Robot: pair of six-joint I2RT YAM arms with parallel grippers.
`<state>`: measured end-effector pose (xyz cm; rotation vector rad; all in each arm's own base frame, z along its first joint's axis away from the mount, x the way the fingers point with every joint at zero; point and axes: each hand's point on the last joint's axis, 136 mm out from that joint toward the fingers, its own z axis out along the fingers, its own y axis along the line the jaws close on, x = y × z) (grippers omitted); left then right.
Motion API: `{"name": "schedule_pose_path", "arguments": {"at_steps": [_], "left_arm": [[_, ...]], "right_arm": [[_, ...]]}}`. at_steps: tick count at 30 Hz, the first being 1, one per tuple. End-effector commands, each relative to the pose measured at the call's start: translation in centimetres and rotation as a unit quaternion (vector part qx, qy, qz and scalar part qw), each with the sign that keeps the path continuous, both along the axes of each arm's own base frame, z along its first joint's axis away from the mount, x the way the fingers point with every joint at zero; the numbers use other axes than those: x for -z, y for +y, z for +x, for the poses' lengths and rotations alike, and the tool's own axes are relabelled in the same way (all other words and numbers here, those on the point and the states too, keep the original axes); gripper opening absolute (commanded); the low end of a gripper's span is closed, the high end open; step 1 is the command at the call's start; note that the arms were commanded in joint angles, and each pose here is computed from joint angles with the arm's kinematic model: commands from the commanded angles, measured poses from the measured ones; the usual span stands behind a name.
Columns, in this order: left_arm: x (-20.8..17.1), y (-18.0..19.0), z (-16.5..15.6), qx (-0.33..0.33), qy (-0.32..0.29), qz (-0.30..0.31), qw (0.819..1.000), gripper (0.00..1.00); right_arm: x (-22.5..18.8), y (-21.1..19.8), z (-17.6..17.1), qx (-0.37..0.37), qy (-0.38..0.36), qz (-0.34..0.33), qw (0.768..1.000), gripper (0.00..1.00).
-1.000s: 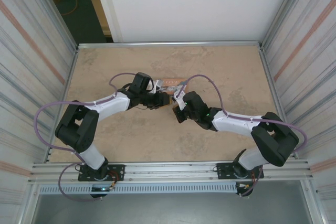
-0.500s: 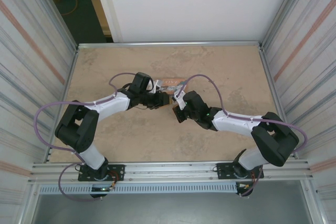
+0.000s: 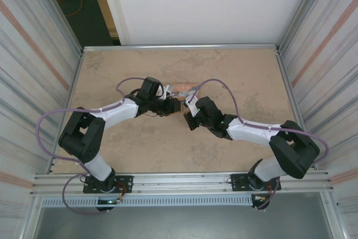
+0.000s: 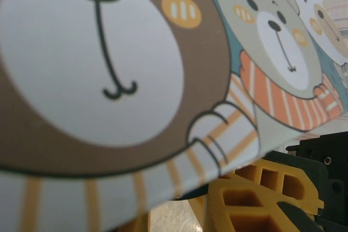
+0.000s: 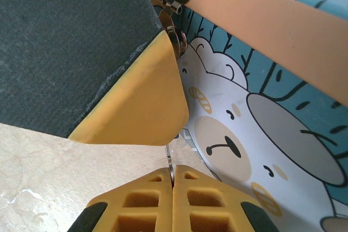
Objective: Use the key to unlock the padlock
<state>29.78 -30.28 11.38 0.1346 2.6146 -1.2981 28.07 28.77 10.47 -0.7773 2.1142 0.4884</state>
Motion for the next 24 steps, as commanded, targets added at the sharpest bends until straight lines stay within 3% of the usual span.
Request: {"name": "schedule_pose_path", "arguments": {"at_steps": [1,24], "left_arm": [[-3.8,-1.0,0.0,0.020,-0.037,-0.045,0.998,0.00],[-4.3,-2.6,-2.5,0.050,0.007,-0.051,0.997,0.00]], "right_arm": [[-2.9,0.7,1.1,0.007,-0.048,0.041,0.998,0.00],[-7.1,2.5,2.7,-0.039,-0.107,0.121,0.986,0.00]]}}
